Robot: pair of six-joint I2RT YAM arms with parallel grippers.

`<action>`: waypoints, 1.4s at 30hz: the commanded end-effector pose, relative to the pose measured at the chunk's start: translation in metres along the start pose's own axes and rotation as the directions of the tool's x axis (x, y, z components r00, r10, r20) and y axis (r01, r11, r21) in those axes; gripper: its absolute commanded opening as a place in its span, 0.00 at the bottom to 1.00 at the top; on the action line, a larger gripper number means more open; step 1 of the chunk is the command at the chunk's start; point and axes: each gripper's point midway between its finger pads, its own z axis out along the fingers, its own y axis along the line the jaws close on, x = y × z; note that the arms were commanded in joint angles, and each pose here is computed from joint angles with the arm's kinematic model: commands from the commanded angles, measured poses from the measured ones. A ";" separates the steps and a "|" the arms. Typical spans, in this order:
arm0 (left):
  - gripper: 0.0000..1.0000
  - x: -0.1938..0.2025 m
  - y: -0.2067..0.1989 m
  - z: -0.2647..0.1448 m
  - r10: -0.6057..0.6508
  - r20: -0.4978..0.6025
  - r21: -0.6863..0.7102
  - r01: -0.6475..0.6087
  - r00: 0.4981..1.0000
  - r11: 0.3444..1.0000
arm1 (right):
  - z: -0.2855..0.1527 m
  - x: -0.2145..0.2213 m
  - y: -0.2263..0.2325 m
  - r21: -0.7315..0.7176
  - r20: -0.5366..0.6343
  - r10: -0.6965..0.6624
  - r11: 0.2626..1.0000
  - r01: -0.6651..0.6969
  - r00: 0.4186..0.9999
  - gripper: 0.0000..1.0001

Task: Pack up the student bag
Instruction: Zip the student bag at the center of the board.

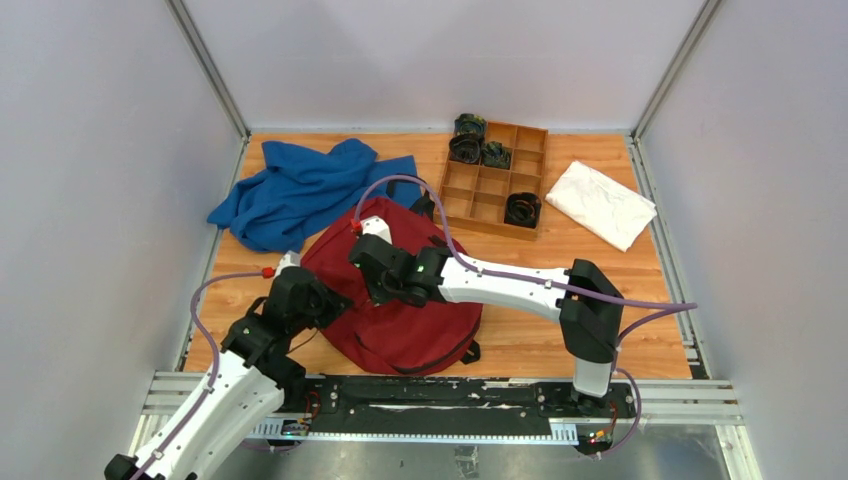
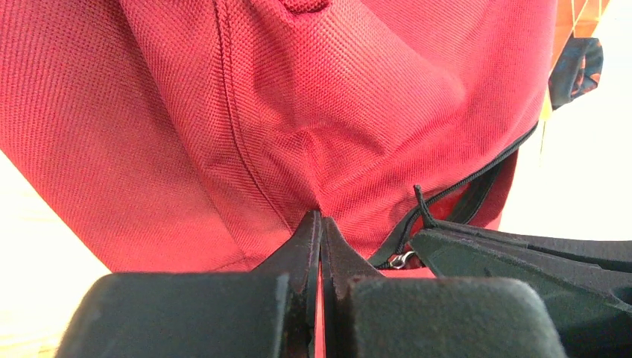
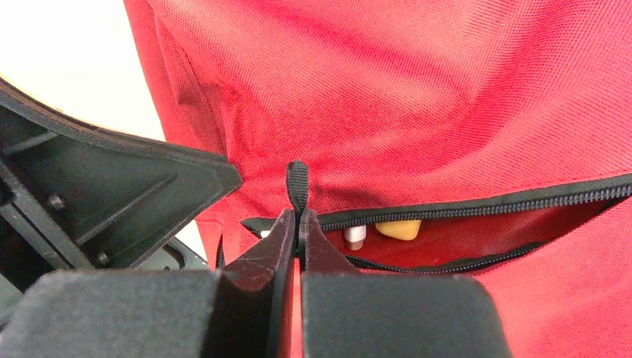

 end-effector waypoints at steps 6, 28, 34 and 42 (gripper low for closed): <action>0.00 -0.005 0.026 -0.005 0.030 0.032 -0.119 -0.026 0.999 0.993 | -0.014 -0.027 -0.033 0.082 0.085 0.044 0.995 -0.051 0.995 0.00; 0.00 -0.013 0.020 -0.019 0.111 0.036 -0.120 -0.106 0.993 0.987 | 0.001 -0.068 -0.175 0.244 0.142 0.198 0.942 -0.228 0.970 0.00; 0.00 -0.014 0.015 -0.024 0.122 0.047 -0.077 -0.118 0.991 0.990 | 0.020 -0.065 -0.208 0.247 0.128 0.259 0.927 -0.283 0.957 0.00; 0.00 -0.013 0.015 -0.024 0.129 0.041 -0.075 -0.125 0.991 0.989 | 0.029 -0.063 -0.221 0.245 0.107 0.268 0.926 -0.287 0.957 0.00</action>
